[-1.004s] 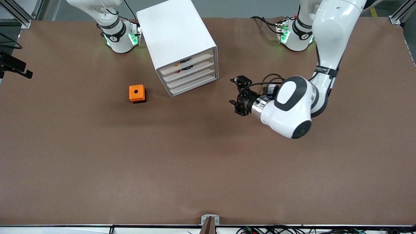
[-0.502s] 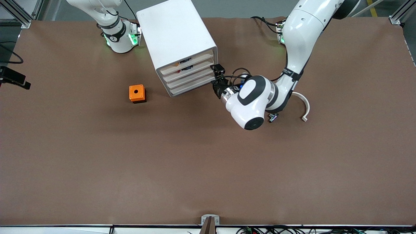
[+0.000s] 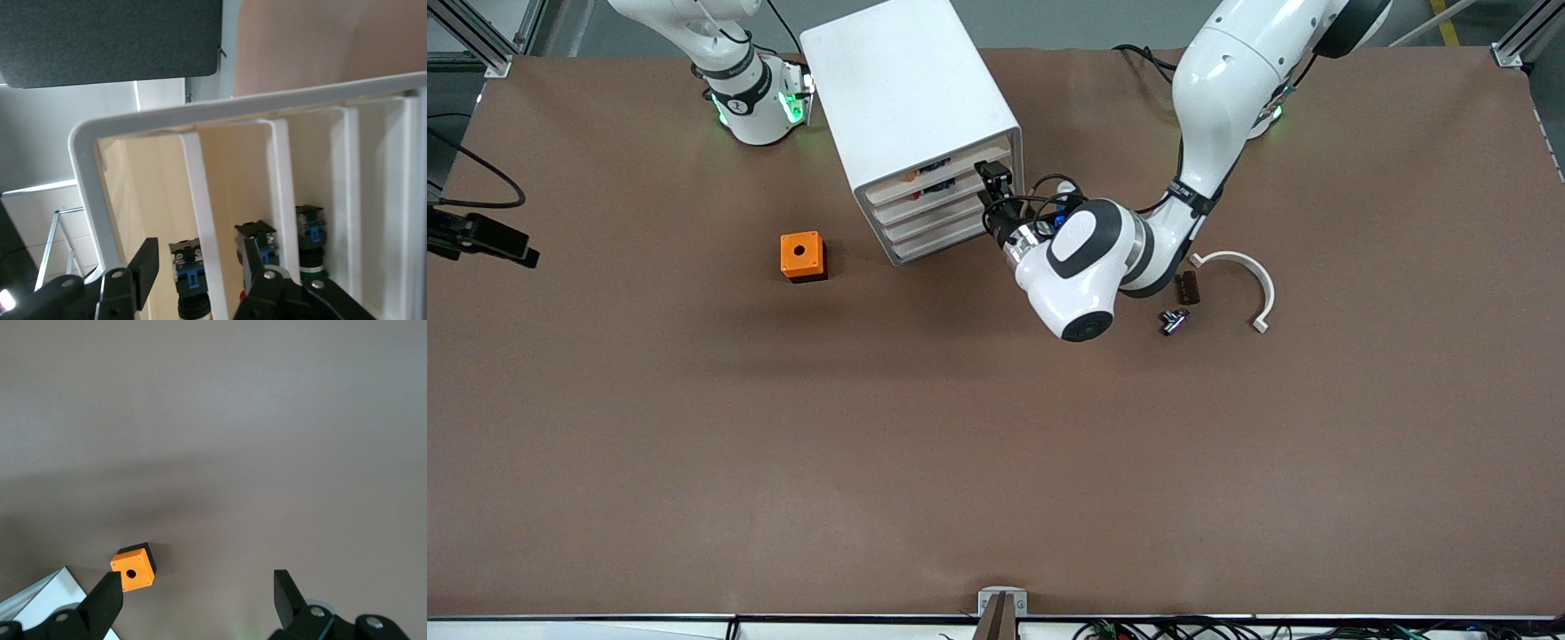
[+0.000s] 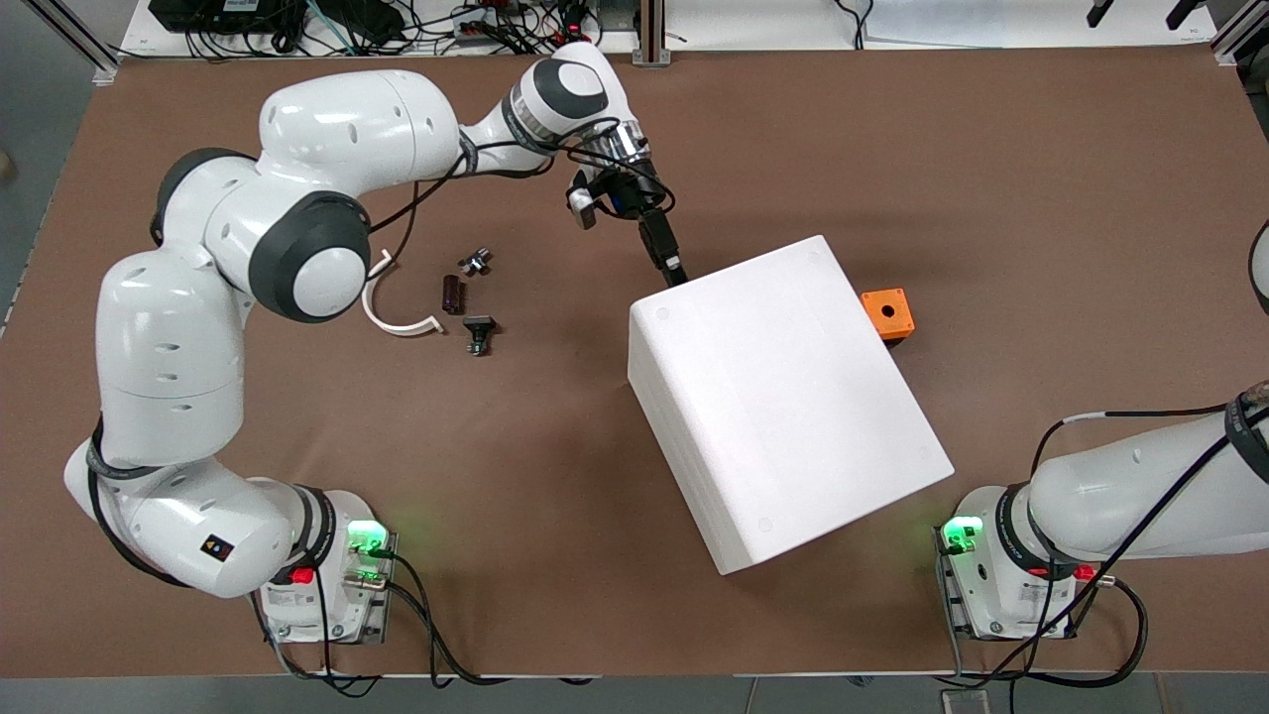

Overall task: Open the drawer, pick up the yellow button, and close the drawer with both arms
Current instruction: 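Pull the drawer open with the left gripper while the right gripper approaches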

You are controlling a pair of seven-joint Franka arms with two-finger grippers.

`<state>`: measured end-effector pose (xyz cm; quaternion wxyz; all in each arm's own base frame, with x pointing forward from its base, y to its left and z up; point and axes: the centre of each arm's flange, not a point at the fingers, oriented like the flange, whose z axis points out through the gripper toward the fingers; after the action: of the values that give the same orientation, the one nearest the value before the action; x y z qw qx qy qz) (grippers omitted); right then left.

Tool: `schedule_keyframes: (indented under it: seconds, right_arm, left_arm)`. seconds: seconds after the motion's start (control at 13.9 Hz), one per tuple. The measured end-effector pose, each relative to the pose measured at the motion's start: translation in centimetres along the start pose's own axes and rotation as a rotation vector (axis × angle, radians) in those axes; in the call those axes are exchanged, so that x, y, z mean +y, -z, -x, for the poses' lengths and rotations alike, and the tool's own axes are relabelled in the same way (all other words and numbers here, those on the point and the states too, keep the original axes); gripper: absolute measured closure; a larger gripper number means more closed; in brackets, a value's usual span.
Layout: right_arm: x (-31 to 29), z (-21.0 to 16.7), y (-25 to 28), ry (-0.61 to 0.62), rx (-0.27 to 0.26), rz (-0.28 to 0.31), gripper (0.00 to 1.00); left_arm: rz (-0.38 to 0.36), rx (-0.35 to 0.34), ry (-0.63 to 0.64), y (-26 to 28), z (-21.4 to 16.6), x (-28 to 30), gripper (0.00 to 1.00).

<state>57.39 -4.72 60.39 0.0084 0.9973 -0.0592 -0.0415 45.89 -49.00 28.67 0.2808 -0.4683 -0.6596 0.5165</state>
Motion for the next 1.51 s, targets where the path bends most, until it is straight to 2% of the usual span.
schedule_keyframes:
  seconds: [0.29,0.36,0.57,0.65,0.79,0.86,1.0,1.36,1.51]
  right_arm:
    - [0.1,0.3,-1.4,-0.004,-0.020,0.023,0.00]
    - [0.2,0.4,-1.5,-0.004,-0.026,0.033,0.00]
    - [0.3,0.4,-1.5,-0.005,-0.028,0.038,0.00]
    - [0.3,0.4,-1.5,-0.006,-0.028,0.039,0.00]
    - [0.4,0.4,-1.5,-0.008,-0.028,0.040,0.00]
    - [0.5,0.4,-1.5,-0.010,-0.028,0.040,0.00]
    - [0.6,0.4,-1.5,-0.014,-0.028,0.044,0.00]
    - [0.7,0.5,-1.6,-0.017,-0.034,0.047,0.00]
    - [-0.1,0.7,-1.7,-0.051,-0.052,0.049,0.00]
  left_arm:
    - [-0.021,0.018,0.007,-1.9,0.4,0.5,0.45]
    - [-0.026,0.029,0.011,-2.6,0.5,0.8,0.52]
    - [-0.039,0.051,0.022,-4.4,0.6,1.6,0.54]
    - [-0.041,0.055,0.022,-4.7,0.7,1.7,0.58]
    - [-0.052,0.047,0.024,-4.5,0.8,1.5,0.83]
    - [-0.051,0.041,0.047,-4.1,0.8,1.5,0.85]
    - [-0.043,0.023,0.058,-2.9,0.6,1.8,0.85]
    - [0.002,-0.094,0.094,5.3,-2.2,3.8,0.85]
    - [0.016,-0.122,0.101,7.0,-2.8,4.2,0.85]
